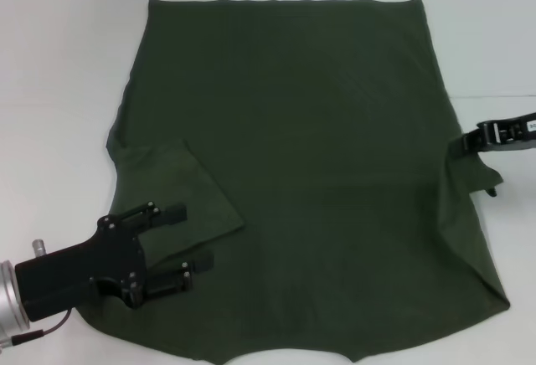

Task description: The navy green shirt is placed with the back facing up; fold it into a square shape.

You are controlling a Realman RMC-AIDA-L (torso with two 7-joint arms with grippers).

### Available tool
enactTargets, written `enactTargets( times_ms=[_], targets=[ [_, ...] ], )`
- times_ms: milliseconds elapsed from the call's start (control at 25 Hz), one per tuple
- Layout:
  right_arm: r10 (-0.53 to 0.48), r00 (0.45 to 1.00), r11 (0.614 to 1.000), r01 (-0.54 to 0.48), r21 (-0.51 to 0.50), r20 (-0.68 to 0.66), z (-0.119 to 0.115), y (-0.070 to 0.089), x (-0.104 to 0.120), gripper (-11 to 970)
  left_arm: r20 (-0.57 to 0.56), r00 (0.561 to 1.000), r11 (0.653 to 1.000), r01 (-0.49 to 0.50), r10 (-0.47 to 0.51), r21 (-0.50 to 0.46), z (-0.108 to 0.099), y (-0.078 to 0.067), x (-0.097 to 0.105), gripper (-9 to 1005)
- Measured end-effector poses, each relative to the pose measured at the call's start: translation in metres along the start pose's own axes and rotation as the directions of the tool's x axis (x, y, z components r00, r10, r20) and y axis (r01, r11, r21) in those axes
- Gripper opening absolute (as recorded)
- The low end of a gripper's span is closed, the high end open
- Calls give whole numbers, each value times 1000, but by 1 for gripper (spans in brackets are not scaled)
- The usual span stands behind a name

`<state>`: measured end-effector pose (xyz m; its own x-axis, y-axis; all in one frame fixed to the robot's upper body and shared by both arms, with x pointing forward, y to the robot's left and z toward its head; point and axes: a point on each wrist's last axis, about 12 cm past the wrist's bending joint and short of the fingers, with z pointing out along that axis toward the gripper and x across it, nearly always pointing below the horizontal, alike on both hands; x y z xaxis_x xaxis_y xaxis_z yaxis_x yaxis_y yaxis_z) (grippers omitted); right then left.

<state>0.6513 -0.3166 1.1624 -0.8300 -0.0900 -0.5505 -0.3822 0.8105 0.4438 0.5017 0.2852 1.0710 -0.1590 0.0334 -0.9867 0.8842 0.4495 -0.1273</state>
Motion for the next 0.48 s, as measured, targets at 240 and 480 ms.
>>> enactTargets(
  times_ms=[240, 480],
  targets=[
    [41, 998, 999, -41, -4, 53, 8, 2, -4, 130, 2, 1000, 1000, -3, 3, 3, 1, 0, -1, 804],
    [74, 993, 997, -72, -25, 89, 15, 4, -7, 139, 3, 1000, 1000, -4, 4, 4, 1, 1, -2, 804]
  ],
)
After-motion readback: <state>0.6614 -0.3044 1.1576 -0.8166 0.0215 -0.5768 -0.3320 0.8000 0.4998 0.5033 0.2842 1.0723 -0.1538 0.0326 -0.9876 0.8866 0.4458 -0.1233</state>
